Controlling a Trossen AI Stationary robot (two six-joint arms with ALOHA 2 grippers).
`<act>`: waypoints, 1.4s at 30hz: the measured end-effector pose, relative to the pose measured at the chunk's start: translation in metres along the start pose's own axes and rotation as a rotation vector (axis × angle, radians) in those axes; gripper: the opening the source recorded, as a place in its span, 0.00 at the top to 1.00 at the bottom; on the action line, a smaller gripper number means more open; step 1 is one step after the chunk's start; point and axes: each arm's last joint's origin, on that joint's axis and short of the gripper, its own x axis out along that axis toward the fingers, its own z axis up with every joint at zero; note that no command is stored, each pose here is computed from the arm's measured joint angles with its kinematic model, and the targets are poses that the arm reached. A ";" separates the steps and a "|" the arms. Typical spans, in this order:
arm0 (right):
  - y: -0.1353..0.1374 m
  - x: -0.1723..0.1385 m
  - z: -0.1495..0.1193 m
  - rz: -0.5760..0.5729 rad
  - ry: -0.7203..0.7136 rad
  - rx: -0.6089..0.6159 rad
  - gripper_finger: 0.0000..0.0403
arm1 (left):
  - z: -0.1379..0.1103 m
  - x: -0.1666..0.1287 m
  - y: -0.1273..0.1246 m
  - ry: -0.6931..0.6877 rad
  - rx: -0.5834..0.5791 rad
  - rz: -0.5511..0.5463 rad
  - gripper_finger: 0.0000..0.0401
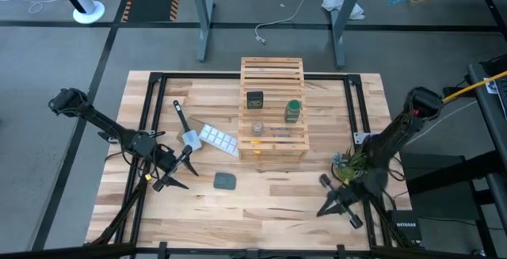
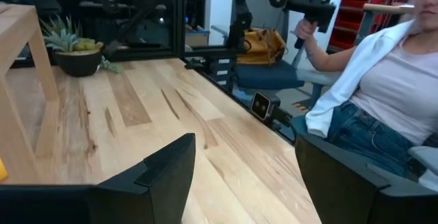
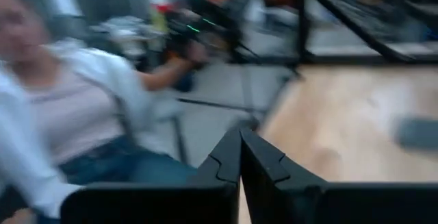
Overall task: Shelf spices
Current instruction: Return to Home Position
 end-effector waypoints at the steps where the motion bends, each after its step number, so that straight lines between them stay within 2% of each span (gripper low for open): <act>1: -0.007 0.003 0.004 0.054 -0.016 -0.012 0.98 | 0.000 0.000 0.000 0.000 0.000 0.000 0.39; 5: -0.042 0.010 0.015 0.196 -0.026 -0.016 0.98 | 0.000 0.000 0.000 0.002 -0.001 0.000 0.39; 11: -0.081 0.005 0.033 0.257 -0.079 -0.015 0.98 | -0.001 0.000 0.000 0.008 -0.002 0.001 0.39; 17: -0.083 -0.018 0.061 0.422 -0.192 -0.121 0.98 | -0.001 0.000 0.000 0.008 -0.004 0.001 0.39; 20: -0.077 -0.031 0.070 0.451 -0.212 -0.137 0.98 | -0.001 0.000 0.000 0.008 -0.005 0.001 0.39; 25: -0.072 -0.055 0.076 0.412 -0.167 -0.132 0.98 | -0.001 0.000 0.000 0.007 -0.004 0.000 0.39; 34: -0.068 -0.099 0.071 0.200 -0.103 -0.152 0.98 | -0.001 0.000 0.000 0.005 -0.005 0.000 0.39; 39: -0.068 -0.112 0.061 0.132 -0.028 -0.123 0.98 | 0.002 0.000 0.000 -0.020 0.010 -0.001 0.39; 42: -0.069 -0.113 0.057 0.129 -0.014 -0.124 0.98 | 0.003 0.000 0.000 -0.034 0.027 -0.002 0.39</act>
